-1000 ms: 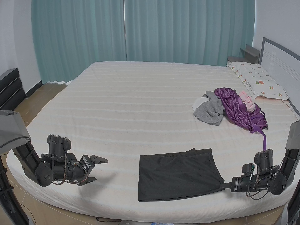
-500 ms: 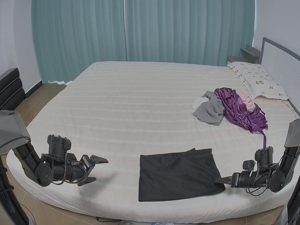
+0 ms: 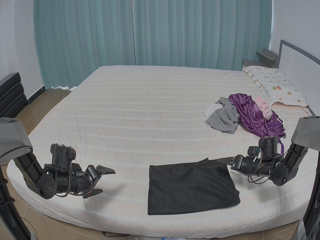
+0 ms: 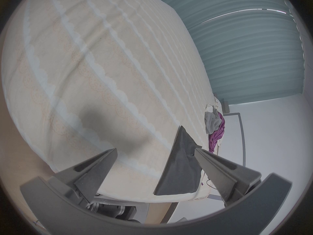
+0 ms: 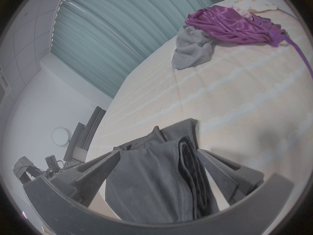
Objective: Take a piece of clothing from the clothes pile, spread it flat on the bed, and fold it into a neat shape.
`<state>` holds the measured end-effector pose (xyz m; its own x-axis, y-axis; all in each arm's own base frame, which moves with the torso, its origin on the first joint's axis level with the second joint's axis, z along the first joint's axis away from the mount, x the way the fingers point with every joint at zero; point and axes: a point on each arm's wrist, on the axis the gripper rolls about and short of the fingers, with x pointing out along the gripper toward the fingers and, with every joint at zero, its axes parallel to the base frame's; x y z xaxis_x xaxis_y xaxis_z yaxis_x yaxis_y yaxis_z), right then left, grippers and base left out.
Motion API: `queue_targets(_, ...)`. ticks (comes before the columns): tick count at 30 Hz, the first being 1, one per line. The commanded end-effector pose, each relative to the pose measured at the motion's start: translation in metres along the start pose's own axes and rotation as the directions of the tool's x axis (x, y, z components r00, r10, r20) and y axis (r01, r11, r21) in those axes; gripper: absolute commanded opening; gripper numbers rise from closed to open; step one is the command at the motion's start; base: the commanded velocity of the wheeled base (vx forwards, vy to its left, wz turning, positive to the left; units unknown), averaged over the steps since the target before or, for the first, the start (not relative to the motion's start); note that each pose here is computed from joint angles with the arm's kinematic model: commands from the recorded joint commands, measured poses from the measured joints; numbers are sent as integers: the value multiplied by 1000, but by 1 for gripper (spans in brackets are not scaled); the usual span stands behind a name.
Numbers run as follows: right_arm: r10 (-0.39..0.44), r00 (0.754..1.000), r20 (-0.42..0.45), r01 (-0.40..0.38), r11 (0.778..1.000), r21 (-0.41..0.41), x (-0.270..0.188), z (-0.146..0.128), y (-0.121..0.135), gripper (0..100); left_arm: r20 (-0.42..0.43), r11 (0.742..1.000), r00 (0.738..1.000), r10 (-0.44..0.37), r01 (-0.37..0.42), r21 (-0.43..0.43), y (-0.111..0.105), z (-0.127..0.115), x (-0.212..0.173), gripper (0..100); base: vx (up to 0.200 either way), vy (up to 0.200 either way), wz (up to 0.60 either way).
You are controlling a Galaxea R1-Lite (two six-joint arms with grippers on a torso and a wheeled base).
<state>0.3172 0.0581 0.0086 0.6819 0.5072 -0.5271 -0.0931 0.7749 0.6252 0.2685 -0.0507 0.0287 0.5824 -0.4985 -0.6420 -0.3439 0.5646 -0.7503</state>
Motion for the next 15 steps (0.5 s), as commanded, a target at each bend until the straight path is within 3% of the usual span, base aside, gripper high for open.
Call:
queue_targets(1, -3, 999, -39, 4, 1000, 20, 33, -1, -6, 100, -1, 1000, 1000, 1, -1, 0, 0, 0, 0, 100, 0, 0, 0)
queue_targets(3, -9, 999, -42, 10, 1000, 20, 39, 1, -8, 100, -2, 1000, 1000, 2, -2, 0, 1, 0, 0, 100, 0, 0, 0)
queue_targets(4, -16, 999, -42, 17, 1000, 22, 41, 2, -8, 0, -2, 1000, 1000, 2, -2, 0, 1, 0, 0, 100, 0, 0, 0)
queue_targets(15, -77, 997, -10, 77, 996, 33, 39, 7, -15, 0, -3, 1000, 1000, 5, -5, 7, 0, -1, 2, 100, 0, 0, 0)
